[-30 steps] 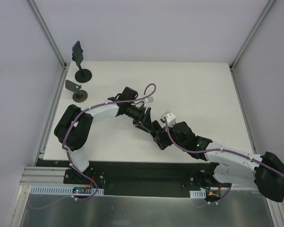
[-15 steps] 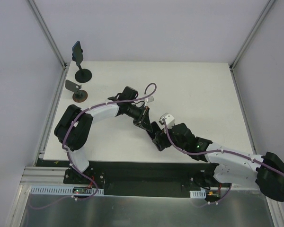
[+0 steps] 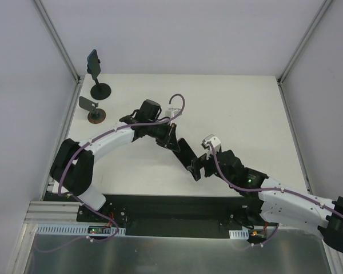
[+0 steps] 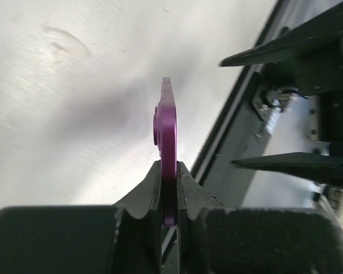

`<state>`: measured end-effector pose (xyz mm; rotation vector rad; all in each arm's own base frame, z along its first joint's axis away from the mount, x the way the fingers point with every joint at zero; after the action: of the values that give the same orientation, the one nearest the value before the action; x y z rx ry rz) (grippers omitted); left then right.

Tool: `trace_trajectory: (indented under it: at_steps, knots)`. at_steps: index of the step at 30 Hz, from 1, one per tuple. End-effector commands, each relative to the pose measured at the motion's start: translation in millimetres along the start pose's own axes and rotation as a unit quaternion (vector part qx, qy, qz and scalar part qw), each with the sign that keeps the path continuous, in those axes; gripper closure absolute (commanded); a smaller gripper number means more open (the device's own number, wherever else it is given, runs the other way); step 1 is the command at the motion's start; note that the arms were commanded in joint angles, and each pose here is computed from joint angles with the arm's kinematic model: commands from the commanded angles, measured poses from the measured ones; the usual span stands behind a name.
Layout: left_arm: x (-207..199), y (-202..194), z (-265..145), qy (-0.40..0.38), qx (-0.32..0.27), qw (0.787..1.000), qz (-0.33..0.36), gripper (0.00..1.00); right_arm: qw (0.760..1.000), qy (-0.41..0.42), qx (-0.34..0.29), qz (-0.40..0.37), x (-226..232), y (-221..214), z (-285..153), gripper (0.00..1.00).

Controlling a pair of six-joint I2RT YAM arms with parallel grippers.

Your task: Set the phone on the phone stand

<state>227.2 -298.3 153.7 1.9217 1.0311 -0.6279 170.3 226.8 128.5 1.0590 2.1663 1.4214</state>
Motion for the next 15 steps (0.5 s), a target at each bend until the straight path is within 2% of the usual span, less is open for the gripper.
trace_trajectory:
  at_steps: [1,5,8,15]
  knots:
    - [8.2,13.7,-26.6,0.093,-0.052,0.991,0.078,1.00,0.999,-0.026,-0.018,0.014,-9.0,10.6,-18.7,0.04]
    - [10.2,21.3,-43.8,0.141,-0.064,0.986,0.061,1.00,0.999,-0.048,-0.016,0.013,-20.0,5.7,-33.9,0.04]
    - [10.5,34.1,-66.9,0.182,-0.098,0.977,0.056,1.00,0.998,-0.066,-0.018,0.012,-27.5,0.3,-38.6,0.04]
    - [13.7,44.9,-157.6,0.286,-0.185,0.939,0.053,1.00,0.998,-0.069,-0.005,0.009,-30.3,-15.0,-35.0,0.04]
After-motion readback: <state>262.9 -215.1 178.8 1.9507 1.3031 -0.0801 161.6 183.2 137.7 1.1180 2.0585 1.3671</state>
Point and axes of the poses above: each gripper's point midway between its finger pads, its own z axis out along the fingers, its own x axis along the line the jaws close on, y = z × x, the point moved 2 cm from there along -z, back along the fingers, and after that the axes turned 2 degrees about -z, right-handed, at the moved point
